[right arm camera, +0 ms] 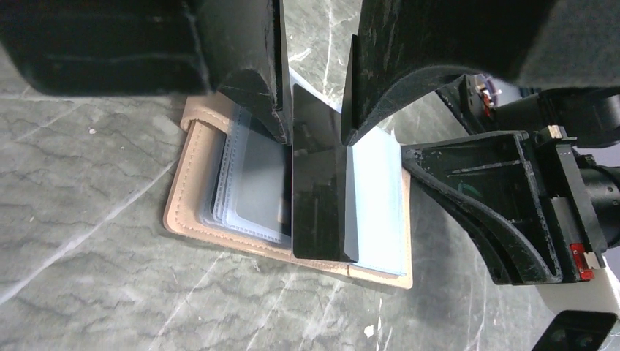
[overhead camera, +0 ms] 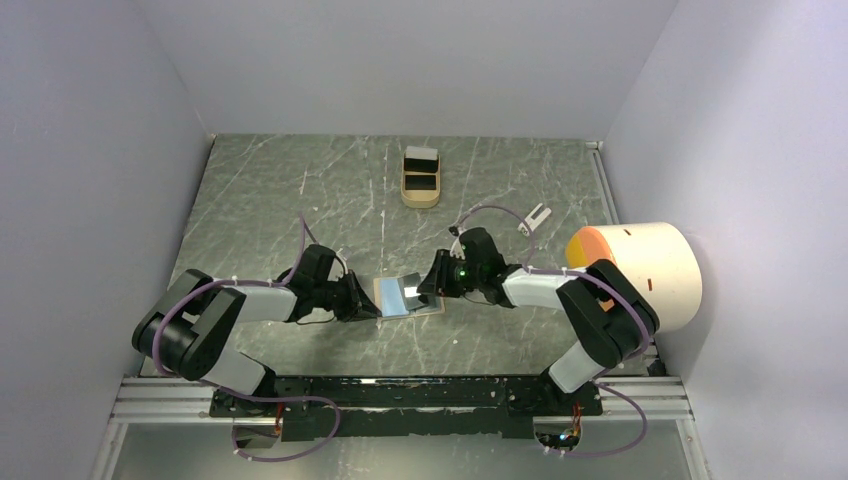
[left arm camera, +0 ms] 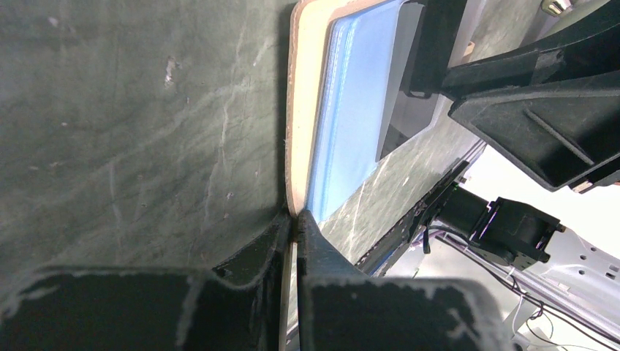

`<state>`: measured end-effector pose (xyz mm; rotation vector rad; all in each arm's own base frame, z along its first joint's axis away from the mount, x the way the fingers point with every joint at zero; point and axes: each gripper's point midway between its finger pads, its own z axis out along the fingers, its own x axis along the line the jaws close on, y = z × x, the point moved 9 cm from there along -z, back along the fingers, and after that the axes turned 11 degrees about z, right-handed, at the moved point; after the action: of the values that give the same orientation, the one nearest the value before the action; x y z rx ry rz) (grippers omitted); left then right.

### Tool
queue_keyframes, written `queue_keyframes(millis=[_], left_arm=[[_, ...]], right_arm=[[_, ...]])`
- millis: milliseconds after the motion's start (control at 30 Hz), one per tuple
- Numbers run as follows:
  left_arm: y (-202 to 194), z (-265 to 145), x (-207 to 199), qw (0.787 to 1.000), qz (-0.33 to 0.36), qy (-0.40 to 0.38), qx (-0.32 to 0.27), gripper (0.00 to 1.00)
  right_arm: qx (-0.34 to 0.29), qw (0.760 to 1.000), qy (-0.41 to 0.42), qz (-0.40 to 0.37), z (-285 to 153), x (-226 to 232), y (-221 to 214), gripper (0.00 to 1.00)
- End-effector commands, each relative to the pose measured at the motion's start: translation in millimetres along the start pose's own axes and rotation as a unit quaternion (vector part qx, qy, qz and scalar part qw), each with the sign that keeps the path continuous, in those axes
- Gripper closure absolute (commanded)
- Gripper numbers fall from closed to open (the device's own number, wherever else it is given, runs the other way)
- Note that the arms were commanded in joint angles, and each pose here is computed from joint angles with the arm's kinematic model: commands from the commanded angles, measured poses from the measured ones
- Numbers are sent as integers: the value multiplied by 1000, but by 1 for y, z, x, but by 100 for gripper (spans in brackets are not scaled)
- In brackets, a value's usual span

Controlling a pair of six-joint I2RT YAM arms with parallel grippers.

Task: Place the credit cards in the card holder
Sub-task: Insert the credit card into the card holder.

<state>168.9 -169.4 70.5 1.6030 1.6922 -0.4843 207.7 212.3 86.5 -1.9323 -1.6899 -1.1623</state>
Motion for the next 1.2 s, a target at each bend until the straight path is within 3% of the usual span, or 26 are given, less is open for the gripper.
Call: queue_keyframes(millis=[0,300,500,767,1167], left_arm=[[-4,1,8,1000,-3,15,0,91],[-2,2,7,1000,-3,9,1,91],[-2,2,7,1000,-1,10,1,91],[-1,0,3,1000,5,1,-1,91],[3,-6,-6,1000,13,-10,-8,91]], right_arm=[[12,997,-64,-28,4,-19,-3,65],[63,991,-68,-101,19,-7,-23,70],[57,990,-69,-108,14,-3,-24,72],[20,993,-56,-100,12,13,-10,61],[35,997,-23,-72,30,19,-11,58]])
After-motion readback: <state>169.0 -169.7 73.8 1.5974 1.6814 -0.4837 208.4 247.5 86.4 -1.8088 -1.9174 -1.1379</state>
